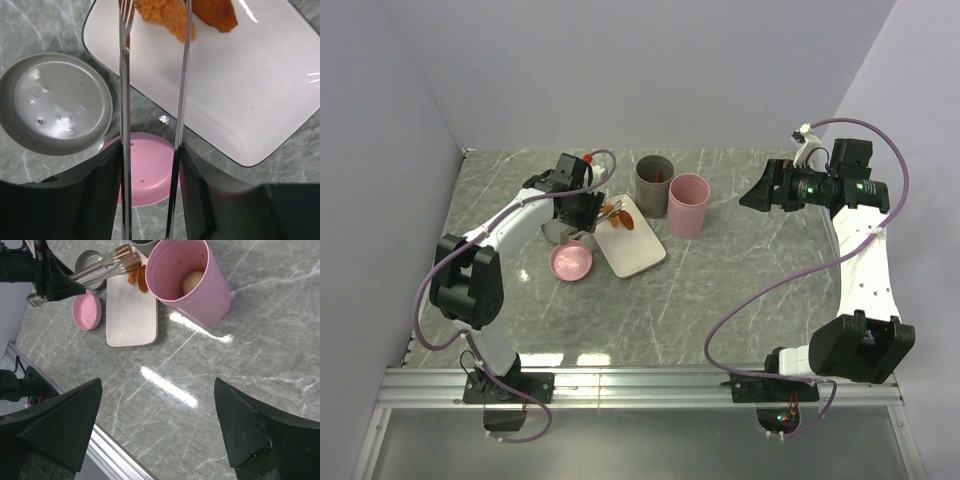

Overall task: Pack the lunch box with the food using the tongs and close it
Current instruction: Pick up the fake food from the plate.

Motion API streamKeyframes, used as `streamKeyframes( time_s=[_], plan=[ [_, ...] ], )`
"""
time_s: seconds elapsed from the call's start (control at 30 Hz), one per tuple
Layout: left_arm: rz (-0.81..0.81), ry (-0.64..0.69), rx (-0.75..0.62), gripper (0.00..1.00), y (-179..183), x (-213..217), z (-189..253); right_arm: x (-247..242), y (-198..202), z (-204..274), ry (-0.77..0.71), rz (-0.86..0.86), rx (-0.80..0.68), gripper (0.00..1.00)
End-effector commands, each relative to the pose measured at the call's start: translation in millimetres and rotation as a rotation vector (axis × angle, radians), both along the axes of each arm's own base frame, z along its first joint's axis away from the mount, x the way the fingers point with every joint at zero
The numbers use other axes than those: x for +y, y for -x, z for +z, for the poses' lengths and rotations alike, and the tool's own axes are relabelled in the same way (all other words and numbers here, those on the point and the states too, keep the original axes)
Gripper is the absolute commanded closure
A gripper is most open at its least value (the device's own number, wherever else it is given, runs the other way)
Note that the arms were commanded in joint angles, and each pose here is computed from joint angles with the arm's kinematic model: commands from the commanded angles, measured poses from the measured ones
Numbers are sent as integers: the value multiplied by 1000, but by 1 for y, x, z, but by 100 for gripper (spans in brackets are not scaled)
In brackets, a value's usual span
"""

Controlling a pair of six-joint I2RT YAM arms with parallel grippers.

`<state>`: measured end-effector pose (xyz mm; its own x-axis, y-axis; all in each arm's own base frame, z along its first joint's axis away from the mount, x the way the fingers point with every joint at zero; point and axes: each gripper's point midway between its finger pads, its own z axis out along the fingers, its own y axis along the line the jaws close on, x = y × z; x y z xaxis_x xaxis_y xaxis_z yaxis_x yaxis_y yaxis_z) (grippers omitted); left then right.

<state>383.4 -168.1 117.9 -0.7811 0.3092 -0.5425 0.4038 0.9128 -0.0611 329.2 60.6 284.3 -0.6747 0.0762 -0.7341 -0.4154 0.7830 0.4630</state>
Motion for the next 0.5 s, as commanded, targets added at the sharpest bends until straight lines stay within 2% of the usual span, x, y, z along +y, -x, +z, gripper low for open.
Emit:
streamKeyframes(
  time_s=[0.0, 0.2, 0.47],
  plan=[
    [2, -1, -35, 50, 5, 3, 14, -1, -1, 7, 1, 4, -27, 0],
    [12, 1, -64, 59, 4, 6, 23, -1, 0, 8, -1, 6, -31, 0],
    [7, 38, -157, 81, -4, 6, 65, 0, 1, 9, -1, 5, -34, 0]
  ],
)
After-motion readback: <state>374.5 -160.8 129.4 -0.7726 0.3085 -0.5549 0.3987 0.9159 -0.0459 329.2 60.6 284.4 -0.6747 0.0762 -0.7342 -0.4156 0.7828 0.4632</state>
